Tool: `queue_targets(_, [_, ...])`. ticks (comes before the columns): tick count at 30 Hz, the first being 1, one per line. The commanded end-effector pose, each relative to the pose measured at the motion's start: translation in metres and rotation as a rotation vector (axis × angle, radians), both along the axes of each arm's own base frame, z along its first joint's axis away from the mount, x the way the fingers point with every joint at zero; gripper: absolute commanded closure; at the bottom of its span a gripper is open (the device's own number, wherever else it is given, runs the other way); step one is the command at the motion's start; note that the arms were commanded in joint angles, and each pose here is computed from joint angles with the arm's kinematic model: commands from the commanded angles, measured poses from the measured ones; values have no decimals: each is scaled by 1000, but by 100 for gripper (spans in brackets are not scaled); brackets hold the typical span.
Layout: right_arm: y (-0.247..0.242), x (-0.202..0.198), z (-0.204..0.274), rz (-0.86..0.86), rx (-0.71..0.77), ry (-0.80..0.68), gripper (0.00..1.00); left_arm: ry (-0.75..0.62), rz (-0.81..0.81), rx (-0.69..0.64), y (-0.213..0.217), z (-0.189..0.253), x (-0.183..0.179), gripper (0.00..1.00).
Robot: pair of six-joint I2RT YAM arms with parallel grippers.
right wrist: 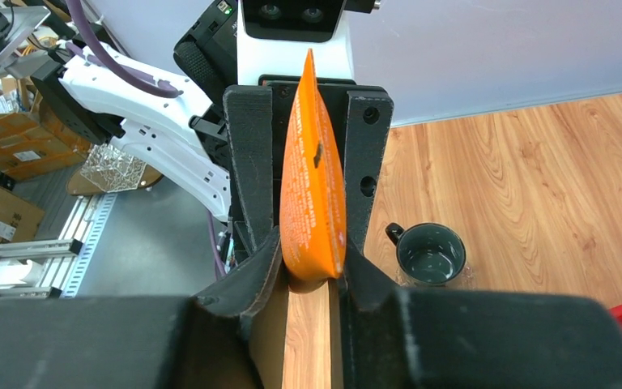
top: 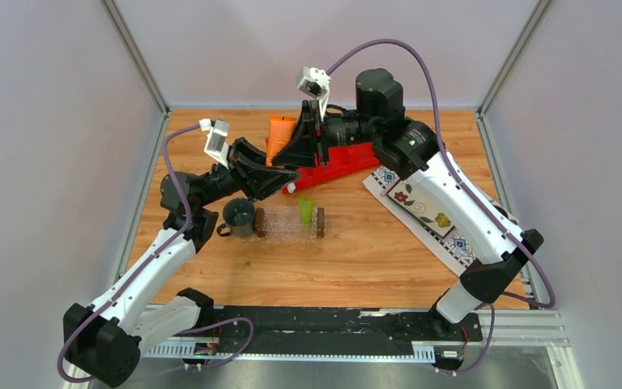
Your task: Prepare toiletry sets of a toothbrush and toothpaste on the tray
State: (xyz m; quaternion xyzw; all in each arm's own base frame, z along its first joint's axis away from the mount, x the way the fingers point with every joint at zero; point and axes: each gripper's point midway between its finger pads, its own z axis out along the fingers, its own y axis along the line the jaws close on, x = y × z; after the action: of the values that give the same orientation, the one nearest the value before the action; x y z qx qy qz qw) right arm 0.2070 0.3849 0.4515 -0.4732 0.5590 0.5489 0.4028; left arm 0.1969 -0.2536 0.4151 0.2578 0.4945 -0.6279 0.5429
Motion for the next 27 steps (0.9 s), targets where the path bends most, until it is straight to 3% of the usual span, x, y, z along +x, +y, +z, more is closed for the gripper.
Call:
queue_targets(1, [-1,-7,23,20,55,-64,87,-74,14,-21,5,10,-7,100])
queue_targets(5, [-2,-7,23,14,54,-71,100,-59,17,3,4,4,-5,96])
queue_targets(12, [-10,-6,27,-23,50,-119,100,-64,42,121,3,-11,-1,51])
queue_targets(17, [-20,-6,30,-70,39,-154,100,-71,76,240,6,-26,5,29])
queue_targets(27, [-40,3,6,-147,-32,-225,100,-204,129,441,27,-21,-12,24])
